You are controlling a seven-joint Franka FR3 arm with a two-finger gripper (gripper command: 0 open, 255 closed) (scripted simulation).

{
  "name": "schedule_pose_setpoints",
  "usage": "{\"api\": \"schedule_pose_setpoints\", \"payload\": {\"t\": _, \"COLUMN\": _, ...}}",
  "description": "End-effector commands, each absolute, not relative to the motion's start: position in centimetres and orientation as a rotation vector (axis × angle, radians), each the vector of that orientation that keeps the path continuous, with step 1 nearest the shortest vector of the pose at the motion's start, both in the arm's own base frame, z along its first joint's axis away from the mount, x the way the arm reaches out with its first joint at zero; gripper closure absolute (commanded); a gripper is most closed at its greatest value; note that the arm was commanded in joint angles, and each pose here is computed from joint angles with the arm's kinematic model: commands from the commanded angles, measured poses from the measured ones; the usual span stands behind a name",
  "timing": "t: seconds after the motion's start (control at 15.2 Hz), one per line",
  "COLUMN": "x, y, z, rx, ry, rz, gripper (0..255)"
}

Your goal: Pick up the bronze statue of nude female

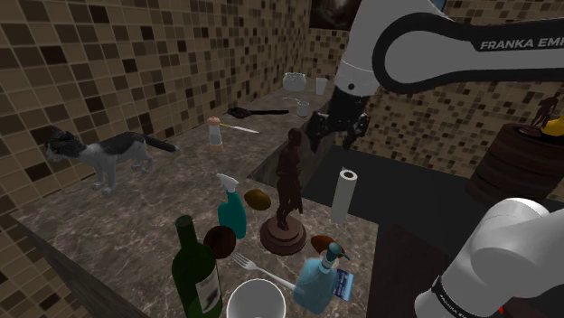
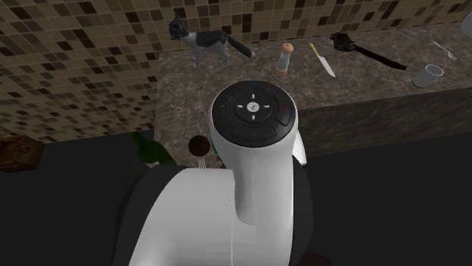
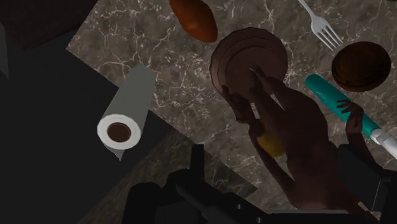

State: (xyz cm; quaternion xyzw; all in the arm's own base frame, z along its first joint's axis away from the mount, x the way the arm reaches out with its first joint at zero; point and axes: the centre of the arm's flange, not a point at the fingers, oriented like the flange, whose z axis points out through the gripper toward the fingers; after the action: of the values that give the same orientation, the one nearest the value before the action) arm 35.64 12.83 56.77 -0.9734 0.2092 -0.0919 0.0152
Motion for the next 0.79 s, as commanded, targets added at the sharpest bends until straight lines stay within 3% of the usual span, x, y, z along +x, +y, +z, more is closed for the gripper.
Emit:
{"api": "schedule_pose_setpoints", "payload": {"t": 0.0, "x": 36.9, "y": 15.2, "z": 55.8, "rx": -2.988, "ry": 0.77, "rz": -0.305, "gripper": 0}}
{"api": "schedule_pose_setpoints", "payload": {"t": 0.4, "x": 41.6, "y": 21.1, "z": 54.1, "rx": -2.857, "ry": 1.088, "rz": -0.361, "gripper": 0}}
{"api": "schedule_pose_setpoints", "payload": {"t": 0.73, "x": 41.9, "y": 21.4, "z": 51.9, "rx": -2.849, "ry": 1.106, "rz": -0.364, "gripper": 0}}
